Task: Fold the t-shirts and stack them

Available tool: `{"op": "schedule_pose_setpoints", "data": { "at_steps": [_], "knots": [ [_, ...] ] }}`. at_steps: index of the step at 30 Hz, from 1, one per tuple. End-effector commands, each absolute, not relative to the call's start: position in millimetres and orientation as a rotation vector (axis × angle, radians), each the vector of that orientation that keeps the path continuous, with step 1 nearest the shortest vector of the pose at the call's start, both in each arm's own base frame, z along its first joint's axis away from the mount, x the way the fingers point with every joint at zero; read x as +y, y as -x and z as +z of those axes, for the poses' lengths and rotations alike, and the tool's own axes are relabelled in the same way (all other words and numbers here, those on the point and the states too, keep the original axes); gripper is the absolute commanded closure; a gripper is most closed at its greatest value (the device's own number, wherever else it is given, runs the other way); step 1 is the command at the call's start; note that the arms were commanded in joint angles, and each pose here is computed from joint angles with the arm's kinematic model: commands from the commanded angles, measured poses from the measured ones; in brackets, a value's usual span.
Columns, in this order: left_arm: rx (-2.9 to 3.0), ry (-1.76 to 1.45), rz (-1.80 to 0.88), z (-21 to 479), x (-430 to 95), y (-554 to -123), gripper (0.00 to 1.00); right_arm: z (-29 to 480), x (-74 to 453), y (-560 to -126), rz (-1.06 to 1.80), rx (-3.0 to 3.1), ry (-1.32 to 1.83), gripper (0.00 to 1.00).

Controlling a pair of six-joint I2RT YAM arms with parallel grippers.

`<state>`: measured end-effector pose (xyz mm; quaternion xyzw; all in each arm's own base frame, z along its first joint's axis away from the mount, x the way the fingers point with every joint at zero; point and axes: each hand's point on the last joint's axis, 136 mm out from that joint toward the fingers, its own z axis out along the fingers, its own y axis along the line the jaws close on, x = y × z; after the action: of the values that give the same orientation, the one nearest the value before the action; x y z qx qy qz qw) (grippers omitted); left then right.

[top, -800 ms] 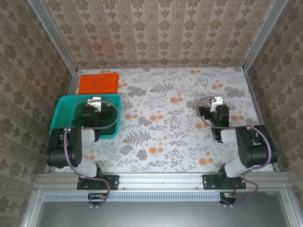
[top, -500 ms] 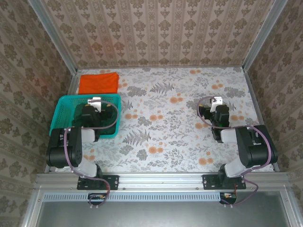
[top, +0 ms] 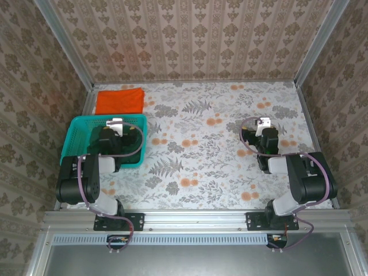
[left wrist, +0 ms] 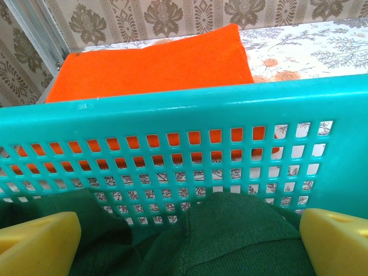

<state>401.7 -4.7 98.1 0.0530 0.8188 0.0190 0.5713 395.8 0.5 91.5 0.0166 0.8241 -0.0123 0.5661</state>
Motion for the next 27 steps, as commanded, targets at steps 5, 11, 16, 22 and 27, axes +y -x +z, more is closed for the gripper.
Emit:
{"op": "schedule_pose_setpoints", "data": {
  "at_steps": [5,11,16,22,27],
  "knots": [
    [1.935,-0.111,0.012,93.1,-5.6,-399.2,0.00,98.0,-1.2,-398.9,-0.042,1.911,-0.041,0.00],
    [1.916,-0.070,0.031,98.4,1.0,-397.0,0.00,103.8,-7.4,-396.9,-0.084,1.889,-0.079,0.00],
    [1.851,-0.041,0.098,144.4,4.0,-378.5,0.00,156.7,-19.0,-372.5,-0.149,1.815,-0.176,0.00],
    [1.700,0.118,-0.099,230.2,-14.7,-372.1,0.00,200.6,-30.1,-333.6,0.071,1.738,-0.548,0.00],
    [1.692,0.297,-0.427,282.5,-28.2,-371.8,0.00,223.0,-3.1,-320.3,0.288,1.761,-0.506,0.00]
  ]
}}
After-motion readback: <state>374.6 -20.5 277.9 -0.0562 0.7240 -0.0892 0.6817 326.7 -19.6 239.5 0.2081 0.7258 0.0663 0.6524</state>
